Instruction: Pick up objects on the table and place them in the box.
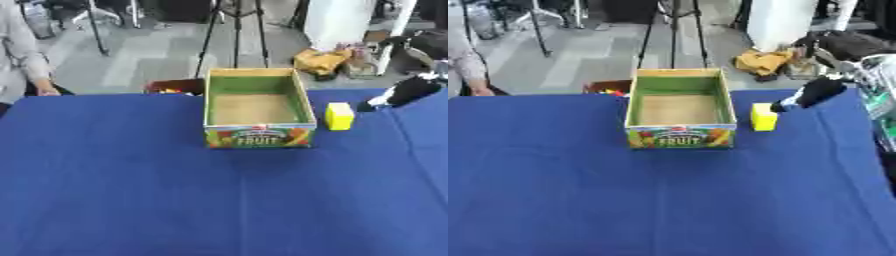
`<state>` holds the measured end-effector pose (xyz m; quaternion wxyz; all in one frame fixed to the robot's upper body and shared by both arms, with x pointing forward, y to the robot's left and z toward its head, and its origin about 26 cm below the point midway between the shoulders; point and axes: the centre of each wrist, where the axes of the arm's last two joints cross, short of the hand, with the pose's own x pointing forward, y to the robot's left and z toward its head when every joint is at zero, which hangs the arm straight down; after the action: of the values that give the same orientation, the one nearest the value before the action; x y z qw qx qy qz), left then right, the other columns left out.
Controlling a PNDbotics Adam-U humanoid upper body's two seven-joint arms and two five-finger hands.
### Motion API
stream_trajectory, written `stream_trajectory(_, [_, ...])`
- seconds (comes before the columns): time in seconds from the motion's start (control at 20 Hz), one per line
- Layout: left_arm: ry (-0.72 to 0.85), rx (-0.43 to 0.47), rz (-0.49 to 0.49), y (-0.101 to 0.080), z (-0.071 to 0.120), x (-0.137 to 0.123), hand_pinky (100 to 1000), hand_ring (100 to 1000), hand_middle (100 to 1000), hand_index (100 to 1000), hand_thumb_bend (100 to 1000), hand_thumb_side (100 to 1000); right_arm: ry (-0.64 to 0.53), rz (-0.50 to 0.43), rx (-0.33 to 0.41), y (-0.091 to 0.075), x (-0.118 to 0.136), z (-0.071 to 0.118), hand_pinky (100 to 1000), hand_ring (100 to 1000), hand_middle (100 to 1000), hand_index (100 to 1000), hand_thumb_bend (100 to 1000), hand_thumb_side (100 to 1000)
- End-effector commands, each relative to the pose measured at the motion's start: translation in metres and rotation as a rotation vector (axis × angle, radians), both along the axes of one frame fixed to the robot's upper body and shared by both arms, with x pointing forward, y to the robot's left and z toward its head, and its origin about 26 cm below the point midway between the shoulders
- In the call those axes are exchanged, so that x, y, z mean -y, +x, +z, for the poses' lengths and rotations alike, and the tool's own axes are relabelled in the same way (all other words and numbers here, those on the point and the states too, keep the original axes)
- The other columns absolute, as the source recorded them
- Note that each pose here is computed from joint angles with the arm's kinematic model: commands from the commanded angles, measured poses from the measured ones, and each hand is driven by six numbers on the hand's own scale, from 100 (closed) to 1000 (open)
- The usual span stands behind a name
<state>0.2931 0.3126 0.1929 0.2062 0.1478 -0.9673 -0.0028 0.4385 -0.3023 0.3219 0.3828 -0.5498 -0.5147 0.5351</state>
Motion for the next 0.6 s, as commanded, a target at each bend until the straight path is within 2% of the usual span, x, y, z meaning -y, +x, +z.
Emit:
stream_trajectory(0.05, [0.011,0.029,0.004,-0.0023,0.0082,-0.0006,633,721,750,952,151,940,0.007,0.001,0.068,-0.0070,0.0078,0.0177,1000,1000,671,1000,977,573])
stream_trajectory(0.2, [0.011,0.029,0.004,-0.0022,0.0081,-0.0005,634,720,750,952,151,940,0.040,0.034,0.130,-0.0086,0.0062,0.0195,971,981,583,1000,1000,649])
stream_trajectory(0.3, [0.011,0.028,0.004,-0.0022,0.0080,-0.0003,633,720,751,952,151,940,0.068,0.054,0.183,-0.0088,0.0065,0.0191,967,977,579,1000,990,653])
stream_trajectory(0.6, [0.013,0.028,0.005,-0.0021,0.0082,-0.0002,633,719,750,952,148,940,0.078,0.059,0.190,-0.0045,0.0093,0.0132,972,980,579,1000,977,619])
